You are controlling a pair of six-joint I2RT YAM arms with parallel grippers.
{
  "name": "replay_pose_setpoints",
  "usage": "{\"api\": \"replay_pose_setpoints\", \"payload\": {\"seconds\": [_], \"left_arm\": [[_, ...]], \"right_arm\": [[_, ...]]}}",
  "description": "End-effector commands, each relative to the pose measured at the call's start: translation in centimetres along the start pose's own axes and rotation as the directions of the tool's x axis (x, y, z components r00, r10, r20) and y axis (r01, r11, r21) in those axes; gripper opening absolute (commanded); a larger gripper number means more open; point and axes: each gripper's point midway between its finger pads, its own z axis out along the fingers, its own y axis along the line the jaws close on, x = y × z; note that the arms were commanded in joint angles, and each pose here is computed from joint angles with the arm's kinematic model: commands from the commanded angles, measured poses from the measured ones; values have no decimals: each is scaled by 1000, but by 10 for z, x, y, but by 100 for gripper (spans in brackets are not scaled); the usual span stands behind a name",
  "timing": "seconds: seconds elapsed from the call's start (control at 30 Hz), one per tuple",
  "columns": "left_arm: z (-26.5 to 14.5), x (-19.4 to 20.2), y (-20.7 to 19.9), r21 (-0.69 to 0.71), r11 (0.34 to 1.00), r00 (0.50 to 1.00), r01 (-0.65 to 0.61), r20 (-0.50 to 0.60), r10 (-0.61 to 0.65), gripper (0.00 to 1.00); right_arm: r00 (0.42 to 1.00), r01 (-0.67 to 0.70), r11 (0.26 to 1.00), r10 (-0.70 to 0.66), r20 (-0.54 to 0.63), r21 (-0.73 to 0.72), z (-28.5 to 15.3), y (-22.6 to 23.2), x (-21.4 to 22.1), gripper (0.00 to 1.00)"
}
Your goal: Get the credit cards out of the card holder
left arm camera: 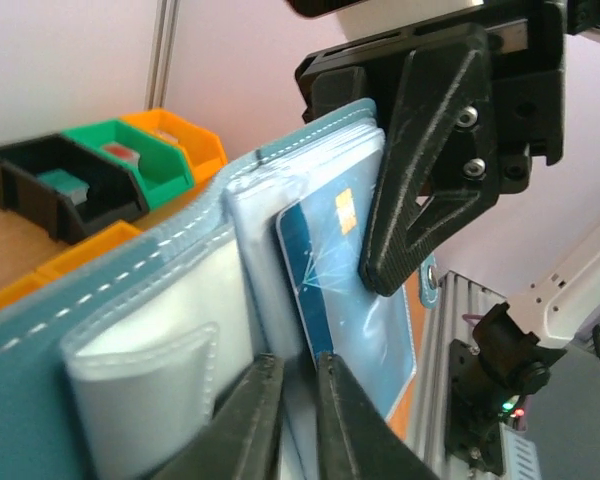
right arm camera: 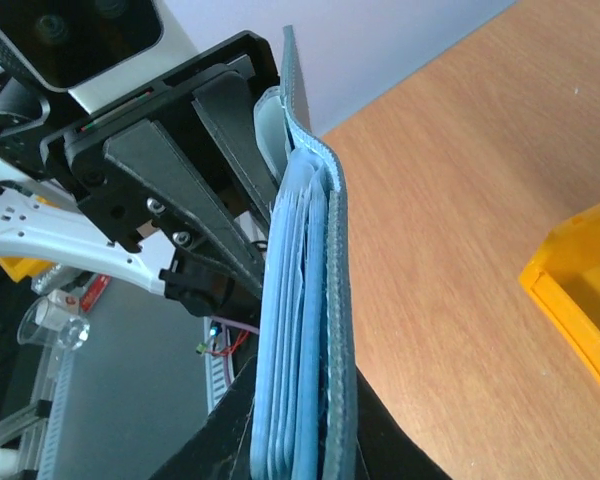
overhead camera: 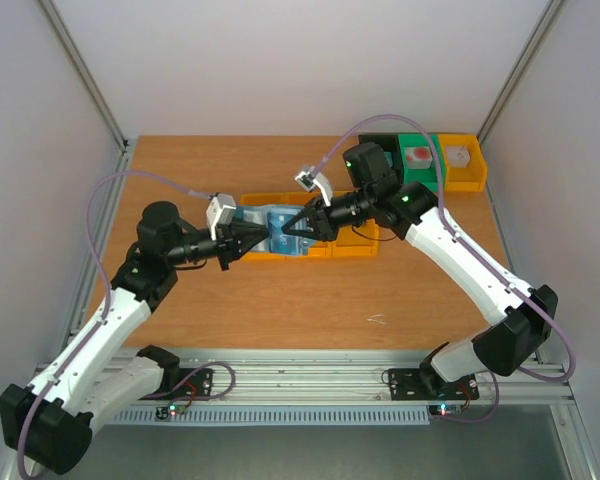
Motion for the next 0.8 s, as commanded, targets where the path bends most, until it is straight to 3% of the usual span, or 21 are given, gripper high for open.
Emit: {"api": "replay_pose_setpoints", "payload": {"seconds": [0.0,0.5,0.57,0.67,0.77], "left_arm": [[2,-28,-9,45,997,995,-63,79,59,17],[3,-61,-25,89,995,985,-51,169,35,34],[3,-64,-19,55,998,983,-34,185,24,27],[2,-65,-9,-11,1000,980,-17,198,19,2],[0,-66,-14,6,999,980,-43,193,41,0]], "right_arm": [[993,106,989,-100,57,-105,-7,35,-23,1],[967,207,975,-217,133,85,19,29,-65,1],[965,198,976,-211,155,94,23,28,-71,1],[962,216,974,-224,158,69,29,35,-72,1],[963,219,974,-225,151,57,30,36,-70,1]]}}
